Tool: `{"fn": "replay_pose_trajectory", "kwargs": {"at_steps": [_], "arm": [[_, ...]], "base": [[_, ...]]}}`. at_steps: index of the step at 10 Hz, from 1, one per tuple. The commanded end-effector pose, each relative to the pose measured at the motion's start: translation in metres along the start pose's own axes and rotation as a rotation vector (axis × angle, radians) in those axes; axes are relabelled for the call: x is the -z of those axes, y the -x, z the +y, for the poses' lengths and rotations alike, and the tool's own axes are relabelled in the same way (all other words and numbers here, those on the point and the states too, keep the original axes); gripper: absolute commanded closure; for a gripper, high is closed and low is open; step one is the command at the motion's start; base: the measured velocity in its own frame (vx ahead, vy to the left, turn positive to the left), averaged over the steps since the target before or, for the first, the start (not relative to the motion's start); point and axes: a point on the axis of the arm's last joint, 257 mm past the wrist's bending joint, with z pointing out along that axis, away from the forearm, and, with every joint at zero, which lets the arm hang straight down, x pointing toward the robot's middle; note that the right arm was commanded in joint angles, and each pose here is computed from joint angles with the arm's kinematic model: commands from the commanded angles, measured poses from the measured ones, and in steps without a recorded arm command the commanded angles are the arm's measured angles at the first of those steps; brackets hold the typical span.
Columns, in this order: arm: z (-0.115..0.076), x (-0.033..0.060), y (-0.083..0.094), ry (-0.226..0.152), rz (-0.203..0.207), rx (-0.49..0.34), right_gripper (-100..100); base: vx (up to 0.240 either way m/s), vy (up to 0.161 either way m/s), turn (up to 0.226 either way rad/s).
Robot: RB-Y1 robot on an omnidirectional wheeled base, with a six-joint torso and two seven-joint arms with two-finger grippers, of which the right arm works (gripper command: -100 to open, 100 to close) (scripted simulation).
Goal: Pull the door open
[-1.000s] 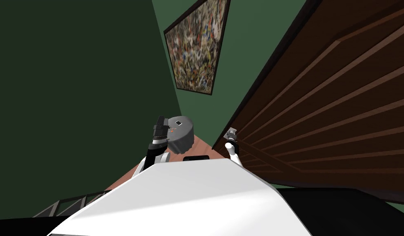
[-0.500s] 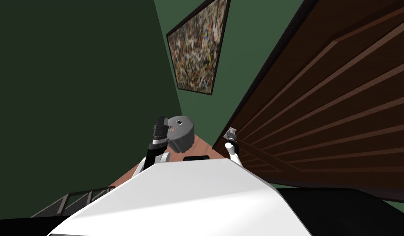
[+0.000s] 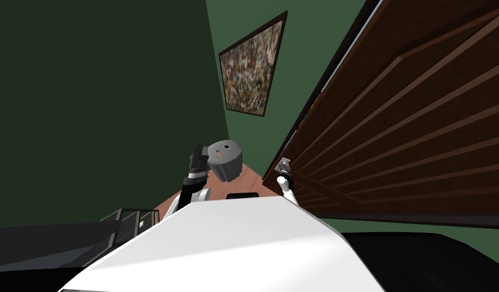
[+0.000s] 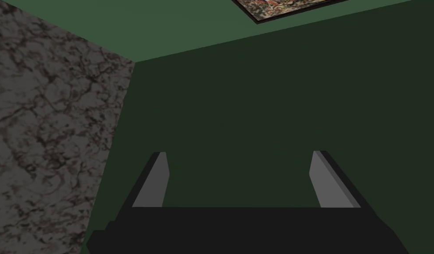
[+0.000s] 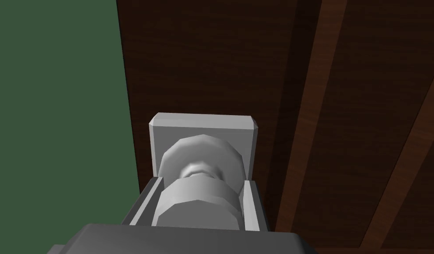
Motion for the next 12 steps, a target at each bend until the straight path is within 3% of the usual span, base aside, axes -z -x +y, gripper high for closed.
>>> {"fn": "replay_pose_trajectory", "kwargs": {"at_steps": [1, 8, 10, 12], "arm": [[0.011, -0.0004, -0.001, 0.017, 0.004, 0.007, 100], [0.007, 0.0006, 0.003, -0.006, -0.002, 0.016, 100], [0.002, 0.0013, 0.004, -0.031, -0.004, 0.020, 100], [-0.002, 0.0017, 0.003, -0.055, -0.001, 0.015, 100]], "base": [[-0.198, 0.026, 0.053], [-0.218, 0.039, 0.061], [-0.207, 0.032, 0.083], [-0.019, -0.027, 0.051]]}}
